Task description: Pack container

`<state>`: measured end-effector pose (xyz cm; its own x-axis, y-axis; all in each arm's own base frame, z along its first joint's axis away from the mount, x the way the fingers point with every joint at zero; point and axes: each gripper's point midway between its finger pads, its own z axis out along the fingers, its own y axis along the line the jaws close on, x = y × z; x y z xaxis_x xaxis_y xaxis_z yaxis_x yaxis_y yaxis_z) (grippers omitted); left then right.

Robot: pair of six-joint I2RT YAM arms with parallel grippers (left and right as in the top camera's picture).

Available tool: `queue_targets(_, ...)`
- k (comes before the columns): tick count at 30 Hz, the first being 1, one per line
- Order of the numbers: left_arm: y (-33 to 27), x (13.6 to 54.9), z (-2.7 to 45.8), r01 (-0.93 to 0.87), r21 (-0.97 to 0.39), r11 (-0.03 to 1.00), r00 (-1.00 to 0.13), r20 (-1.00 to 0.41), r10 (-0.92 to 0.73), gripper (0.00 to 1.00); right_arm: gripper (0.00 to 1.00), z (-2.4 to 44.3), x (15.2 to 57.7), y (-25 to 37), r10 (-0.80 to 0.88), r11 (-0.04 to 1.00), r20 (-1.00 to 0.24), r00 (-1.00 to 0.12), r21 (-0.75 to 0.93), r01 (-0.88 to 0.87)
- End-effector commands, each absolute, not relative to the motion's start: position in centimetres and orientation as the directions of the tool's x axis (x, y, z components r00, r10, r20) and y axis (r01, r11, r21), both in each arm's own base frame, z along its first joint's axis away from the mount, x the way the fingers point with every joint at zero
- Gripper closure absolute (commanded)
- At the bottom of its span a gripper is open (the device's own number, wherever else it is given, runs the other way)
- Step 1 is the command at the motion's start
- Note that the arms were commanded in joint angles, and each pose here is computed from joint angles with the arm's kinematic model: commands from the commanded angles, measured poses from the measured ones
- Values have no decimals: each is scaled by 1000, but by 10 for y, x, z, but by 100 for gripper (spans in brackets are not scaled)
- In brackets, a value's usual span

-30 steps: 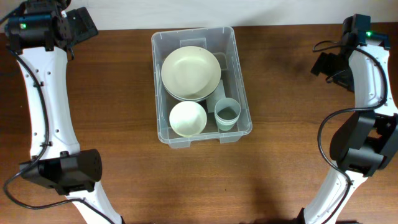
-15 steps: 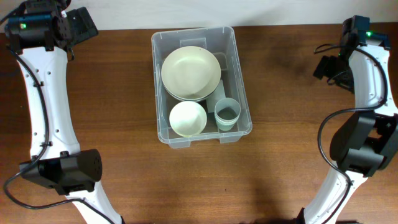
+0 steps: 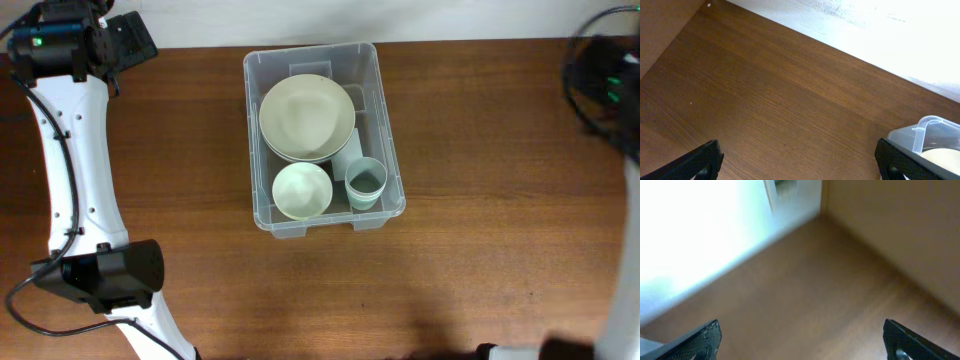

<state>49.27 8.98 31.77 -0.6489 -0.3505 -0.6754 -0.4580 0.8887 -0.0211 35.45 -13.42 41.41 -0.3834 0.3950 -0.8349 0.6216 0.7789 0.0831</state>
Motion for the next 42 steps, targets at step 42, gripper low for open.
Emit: queue_targets(42, 89, 490, 330, -455, -39, 889, -628, -694, -352, 1, 1, 284, 228, -43, 230, 948, -967, 106, 247, 200)
